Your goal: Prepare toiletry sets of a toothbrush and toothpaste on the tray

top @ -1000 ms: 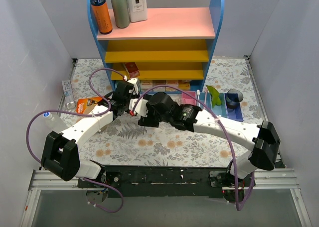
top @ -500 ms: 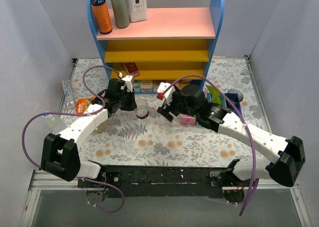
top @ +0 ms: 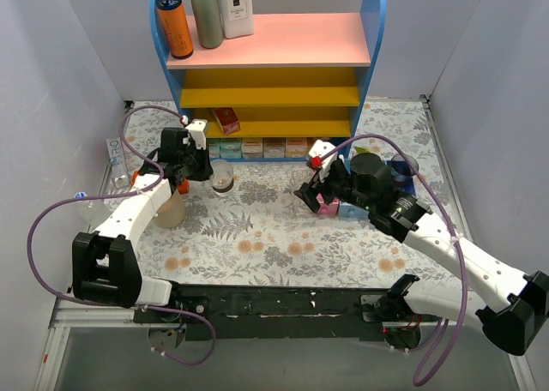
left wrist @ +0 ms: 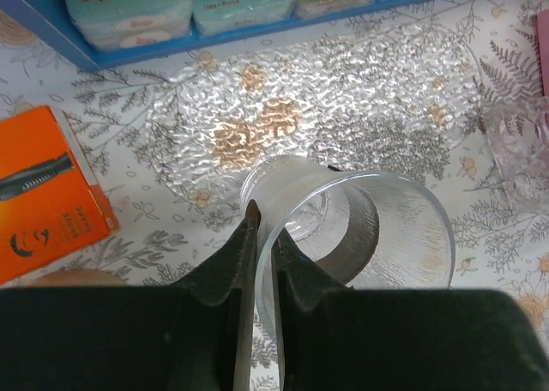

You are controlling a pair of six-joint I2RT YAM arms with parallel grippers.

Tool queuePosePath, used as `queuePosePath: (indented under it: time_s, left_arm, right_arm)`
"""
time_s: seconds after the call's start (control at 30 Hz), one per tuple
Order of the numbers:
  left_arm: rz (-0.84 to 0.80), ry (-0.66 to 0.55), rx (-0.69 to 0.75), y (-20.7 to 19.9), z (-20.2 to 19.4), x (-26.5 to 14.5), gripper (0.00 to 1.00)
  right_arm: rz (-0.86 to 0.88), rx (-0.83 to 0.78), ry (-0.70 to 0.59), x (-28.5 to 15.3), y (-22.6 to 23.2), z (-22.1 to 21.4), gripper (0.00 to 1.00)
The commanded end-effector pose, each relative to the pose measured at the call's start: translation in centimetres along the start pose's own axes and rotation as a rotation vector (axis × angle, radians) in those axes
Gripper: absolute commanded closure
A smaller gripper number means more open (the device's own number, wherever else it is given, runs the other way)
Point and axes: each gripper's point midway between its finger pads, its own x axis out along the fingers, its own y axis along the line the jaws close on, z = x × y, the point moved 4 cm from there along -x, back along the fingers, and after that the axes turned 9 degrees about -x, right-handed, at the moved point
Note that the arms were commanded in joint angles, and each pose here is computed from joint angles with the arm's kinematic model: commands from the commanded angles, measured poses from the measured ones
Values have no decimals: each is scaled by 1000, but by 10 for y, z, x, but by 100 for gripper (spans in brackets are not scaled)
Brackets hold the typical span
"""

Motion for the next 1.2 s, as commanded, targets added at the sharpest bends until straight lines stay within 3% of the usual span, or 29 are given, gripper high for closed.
queuePosePath:
  time_s: [0.0, 0.27, 0.43, 1.17]
  left_arm:
    - [-54, -162, 62, 0, 58, -8, 100]
    - [-82, -169, 100, 21, 80, -2, 100]
    - [-138, -112, 67, 28, 71, 13, 100]
    - [-104, -46, 12, 43, 68, 40, 100]
  right_arm:
    - [-65, 25, -77, -17, -11, 12, 13]
    - [-153, 113, -36, -27, -35, -13, 11]
    - [-139, 167, -70, -24, -42, -12, 11]
    - [-144, 180, -73, -17, -47, -18, 12]
